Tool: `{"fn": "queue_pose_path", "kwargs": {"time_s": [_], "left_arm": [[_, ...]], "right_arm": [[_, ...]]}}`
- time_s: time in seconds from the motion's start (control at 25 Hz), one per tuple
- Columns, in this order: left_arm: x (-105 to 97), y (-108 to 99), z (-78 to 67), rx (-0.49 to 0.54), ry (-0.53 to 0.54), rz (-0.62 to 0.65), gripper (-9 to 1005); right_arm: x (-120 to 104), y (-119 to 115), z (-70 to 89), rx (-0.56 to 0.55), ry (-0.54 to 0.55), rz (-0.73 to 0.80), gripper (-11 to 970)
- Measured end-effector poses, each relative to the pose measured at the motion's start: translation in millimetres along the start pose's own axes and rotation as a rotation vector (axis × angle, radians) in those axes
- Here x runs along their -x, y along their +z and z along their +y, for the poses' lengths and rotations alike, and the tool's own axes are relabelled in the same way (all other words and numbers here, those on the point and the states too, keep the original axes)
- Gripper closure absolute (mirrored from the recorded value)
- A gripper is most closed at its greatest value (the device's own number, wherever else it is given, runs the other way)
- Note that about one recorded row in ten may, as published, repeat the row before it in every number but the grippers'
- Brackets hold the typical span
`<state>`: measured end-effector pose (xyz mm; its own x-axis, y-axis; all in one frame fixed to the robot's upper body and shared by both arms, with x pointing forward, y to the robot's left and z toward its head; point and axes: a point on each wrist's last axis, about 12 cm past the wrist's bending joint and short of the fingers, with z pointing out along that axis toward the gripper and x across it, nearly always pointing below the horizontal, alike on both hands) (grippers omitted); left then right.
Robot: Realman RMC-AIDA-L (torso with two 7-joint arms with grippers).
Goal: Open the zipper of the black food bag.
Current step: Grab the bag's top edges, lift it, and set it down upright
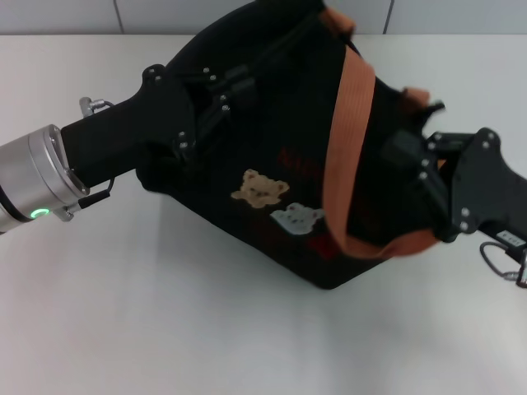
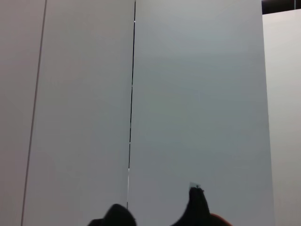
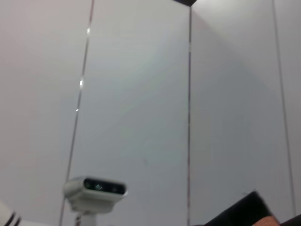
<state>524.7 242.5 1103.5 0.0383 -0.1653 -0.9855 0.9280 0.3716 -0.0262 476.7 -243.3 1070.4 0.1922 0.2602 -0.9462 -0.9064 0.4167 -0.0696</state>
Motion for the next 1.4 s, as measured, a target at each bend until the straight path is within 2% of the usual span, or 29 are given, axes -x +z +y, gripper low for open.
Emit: {"fn": "queue_pose_path", "kwargs": {"time_s": [0.44,0.64,0.88,1.12,1.16,1.4], "left_arm": [[-0.6,-1.2,0.1,0.007,0.006,0.002,910],[1.8,-6.8,3.2,0.028,0.053,0.003,910],[10.7,-22.3,14.1,0.078,0.088,0.002,911],[24.8,-43.3,28.5,0.134,0.125,0.009,910],[32.1,-51.5,34.0,0.148,0.149,0.017,910],[49.3,-57.2,40.3,0.116,0.213,0.074,910]], "right_arm": [[-2.7,-13.4,-16.0,-0.217,0.125,0.006,948],[-7.6,-18.6,-25.8,-0.326,0.167,0.031,862],[-9.3,-21.8,-29.0,-0.371,0.191,0.036,758],[-10.2,-23.1,-30.8,-0.394,0.207,0.038,729],[-10.7,-23.2,-31.2,-0.398,0.209,0.041,727],[-14.4,-19.9,-32.5,-0.410,0.224,0.054,710]]}}
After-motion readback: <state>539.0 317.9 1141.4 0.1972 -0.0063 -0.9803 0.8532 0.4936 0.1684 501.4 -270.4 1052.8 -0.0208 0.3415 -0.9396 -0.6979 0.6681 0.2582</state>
